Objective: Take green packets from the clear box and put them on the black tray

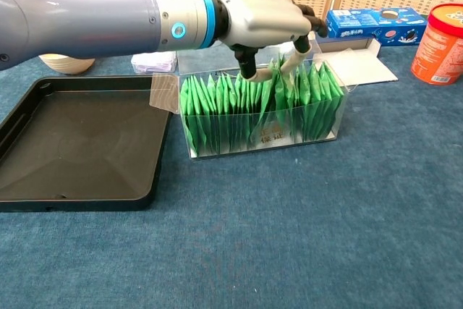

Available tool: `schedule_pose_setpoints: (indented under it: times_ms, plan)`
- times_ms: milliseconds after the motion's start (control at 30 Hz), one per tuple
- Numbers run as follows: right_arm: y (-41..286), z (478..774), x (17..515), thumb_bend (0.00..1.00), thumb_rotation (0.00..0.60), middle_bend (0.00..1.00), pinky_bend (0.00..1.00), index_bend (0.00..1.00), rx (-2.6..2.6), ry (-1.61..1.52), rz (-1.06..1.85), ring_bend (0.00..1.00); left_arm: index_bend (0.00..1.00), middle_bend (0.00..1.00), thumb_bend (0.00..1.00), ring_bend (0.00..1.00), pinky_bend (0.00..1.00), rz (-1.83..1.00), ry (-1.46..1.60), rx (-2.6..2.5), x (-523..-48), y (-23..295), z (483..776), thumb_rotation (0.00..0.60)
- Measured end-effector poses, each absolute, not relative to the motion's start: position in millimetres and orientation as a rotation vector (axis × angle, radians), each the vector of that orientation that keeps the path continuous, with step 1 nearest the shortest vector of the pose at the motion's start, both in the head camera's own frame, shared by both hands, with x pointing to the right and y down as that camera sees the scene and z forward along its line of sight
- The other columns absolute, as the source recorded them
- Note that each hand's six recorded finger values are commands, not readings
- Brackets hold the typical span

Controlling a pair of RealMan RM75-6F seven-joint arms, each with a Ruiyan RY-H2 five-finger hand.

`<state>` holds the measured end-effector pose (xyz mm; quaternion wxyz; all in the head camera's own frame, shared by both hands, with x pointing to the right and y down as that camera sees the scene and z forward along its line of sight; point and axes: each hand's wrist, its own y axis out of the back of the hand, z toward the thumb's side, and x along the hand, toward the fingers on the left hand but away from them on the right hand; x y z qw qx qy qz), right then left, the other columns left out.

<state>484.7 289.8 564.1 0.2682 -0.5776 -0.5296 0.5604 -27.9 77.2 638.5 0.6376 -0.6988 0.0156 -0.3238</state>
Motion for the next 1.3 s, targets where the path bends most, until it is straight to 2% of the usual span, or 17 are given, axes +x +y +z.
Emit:
schedule_pose_setpoints:
  times_ms: [333,633,967,1300]
  plan:
    - [285,565,482,0.36,0.563,0.16,0.17,0.02,-1.567,-1.422,1.493,0.05,0.66,0.08,0.44,0.00,0.10,-0.709,0.139,-1.632,-38,66,610,0.600]
    - [276,566,475,0.36,0.562,0.16,0.17,0.00,-1.592,-1.402,1.456,0.05,0.66,0.08,0.44,0.00,0.10,-0.652,0.295,-1.665,-66,53,557,0.600]
    - [266,569,465,0.36,0.564,0.16,0.17,0.00,-1.627,-1.376,1.419,0.05,0.66,0.09,0.44,0.00,0.10,-0.592,0.484,-1.672,-123,42,498,0.600]
    - [262,572,458,0.36,0.563,0.16,0.17,0.00,-1.655,-1.351,1.396,0.05,0.66,0.09,0.44,0.00,0.10,-0.662,0.616,-1.660,-190,45,482,0.600]
